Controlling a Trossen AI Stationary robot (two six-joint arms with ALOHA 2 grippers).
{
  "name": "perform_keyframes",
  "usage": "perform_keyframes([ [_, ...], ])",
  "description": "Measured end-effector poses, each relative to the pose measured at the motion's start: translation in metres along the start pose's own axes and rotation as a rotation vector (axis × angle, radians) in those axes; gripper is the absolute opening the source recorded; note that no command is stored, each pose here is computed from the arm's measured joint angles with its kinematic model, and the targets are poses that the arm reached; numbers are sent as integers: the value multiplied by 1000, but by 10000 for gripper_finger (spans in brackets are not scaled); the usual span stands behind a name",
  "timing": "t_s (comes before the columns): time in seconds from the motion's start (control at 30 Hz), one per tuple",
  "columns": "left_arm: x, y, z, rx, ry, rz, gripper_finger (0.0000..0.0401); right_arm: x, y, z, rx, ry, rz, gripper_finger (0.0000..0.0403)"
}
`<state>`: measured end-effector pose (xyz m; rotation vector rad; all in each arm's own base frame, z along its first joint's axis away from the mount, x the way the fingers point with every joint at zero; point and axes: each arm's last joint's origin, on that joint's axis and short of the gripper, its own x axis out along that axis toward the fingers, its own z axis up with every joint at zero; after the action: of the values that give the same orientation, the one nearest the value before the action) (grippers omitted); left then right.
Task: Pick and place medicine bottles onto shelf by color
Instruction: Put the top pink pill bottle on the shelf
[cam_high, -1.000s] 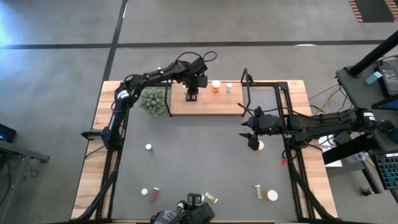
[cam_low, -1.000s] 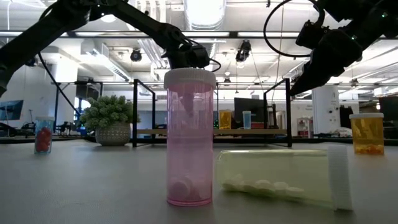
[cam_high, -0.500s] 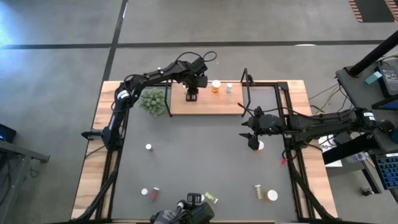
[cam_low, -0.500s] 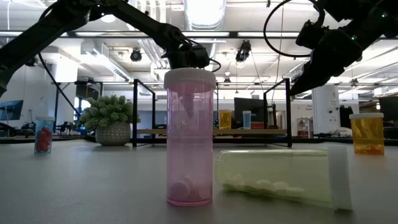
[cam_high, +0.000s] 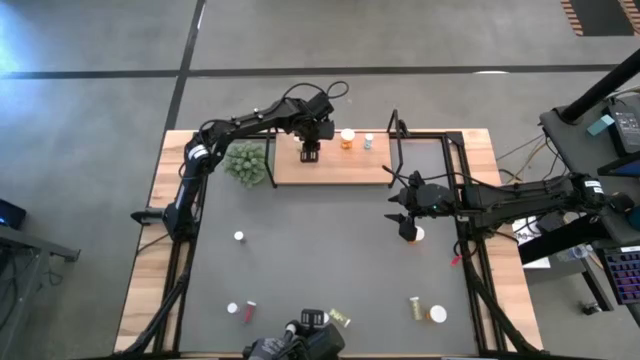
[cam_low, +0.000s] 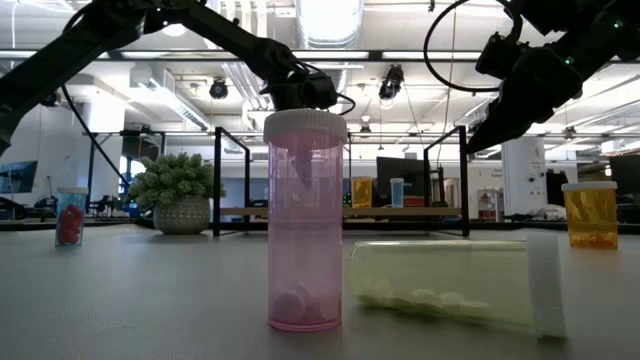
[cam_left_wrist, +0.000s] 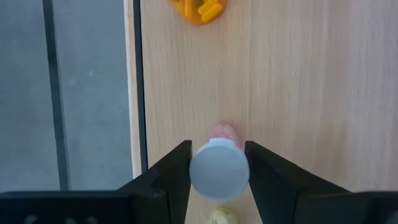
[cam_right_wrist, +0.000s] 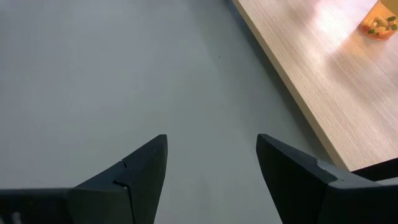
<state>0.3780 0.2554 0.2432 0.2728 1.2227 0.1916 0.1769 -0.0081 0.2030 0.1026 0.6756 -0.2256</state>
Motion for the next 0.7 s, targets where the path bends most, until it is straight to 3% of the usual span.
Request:
perform_keyframes([
  [0.7,-8,5,5,-31,-40,32,173,0,0,0,0,0,0,238],
])
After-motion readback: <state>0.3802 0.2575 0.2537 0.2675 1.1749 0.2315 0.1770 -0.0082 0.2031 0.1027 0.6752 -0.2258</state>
